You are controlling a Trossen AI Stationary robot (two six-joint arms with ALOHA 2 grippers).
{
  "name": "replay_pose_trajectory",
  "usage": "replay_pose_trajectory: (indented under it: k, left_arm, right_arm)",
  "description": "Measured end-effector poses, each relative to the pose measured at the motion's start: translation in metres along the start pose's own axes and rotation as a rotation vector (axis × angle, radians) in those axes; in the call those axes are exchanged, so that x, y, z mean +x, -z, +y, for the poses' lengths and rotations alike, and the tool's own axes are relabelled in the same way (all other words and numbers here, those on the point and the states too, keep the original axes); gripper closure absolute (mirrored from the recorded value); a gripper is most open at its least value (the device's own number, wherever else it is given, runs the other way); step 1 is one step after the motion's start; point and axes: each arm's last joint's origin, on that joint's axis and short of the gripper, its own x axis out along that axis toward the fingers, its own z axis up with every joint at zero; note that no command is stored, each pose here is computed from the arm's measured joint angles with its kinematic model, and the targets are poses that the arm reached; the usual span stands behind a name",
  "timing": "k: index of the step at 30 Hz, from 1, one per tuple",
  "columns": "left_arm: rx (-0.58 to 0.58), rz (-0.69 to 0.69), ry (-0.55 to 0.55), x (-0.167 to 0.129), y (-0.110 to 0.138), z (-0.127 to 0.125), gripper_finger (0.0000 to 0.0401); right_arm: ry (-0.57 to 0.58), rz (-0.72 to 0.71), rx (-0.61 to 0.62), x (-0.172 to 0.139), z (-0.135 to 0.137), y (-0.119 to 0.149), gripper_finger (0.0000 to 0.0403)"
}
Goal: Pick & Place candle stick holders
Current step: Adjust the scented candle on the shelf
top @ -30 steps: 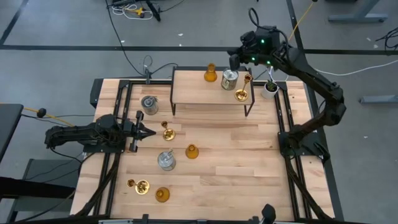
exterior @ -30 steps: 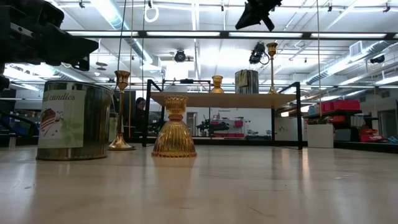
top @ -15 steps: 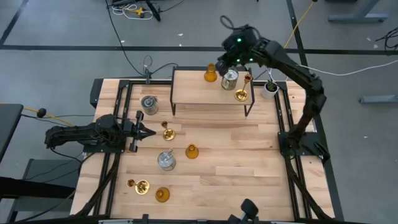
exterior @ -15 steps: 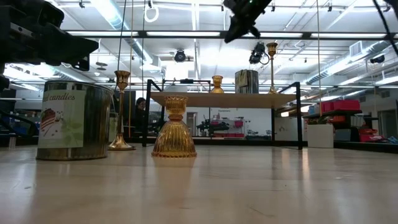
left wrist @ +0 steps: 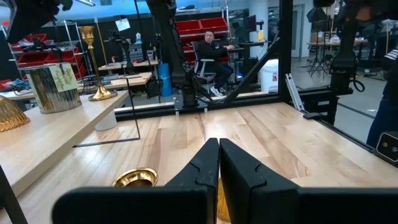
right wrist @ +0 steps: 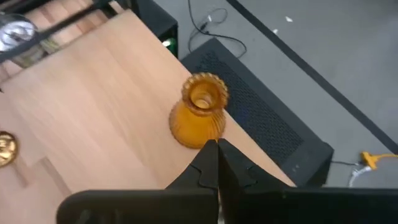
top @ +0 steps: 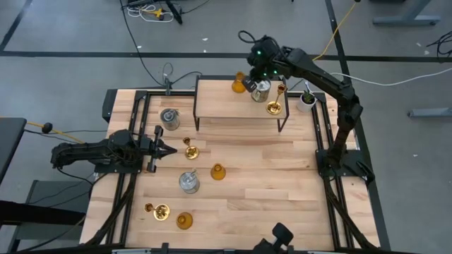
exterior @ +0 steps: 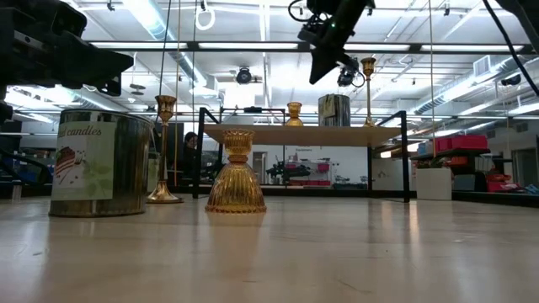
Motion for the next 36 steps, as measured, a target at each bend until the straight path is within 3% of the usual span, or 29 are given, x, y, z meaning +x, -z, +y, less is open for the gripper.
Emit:
replay_pose_trajectory:
  k: [36]
  left_arm:
    - [0.000, 0.000, 0.000, 0.000, 0.000, 0.000, 0.0383]
  right_arm:
    - [0.075, 0.203, -0.098, 0.006, -0.006, 0.018, 0.0403]
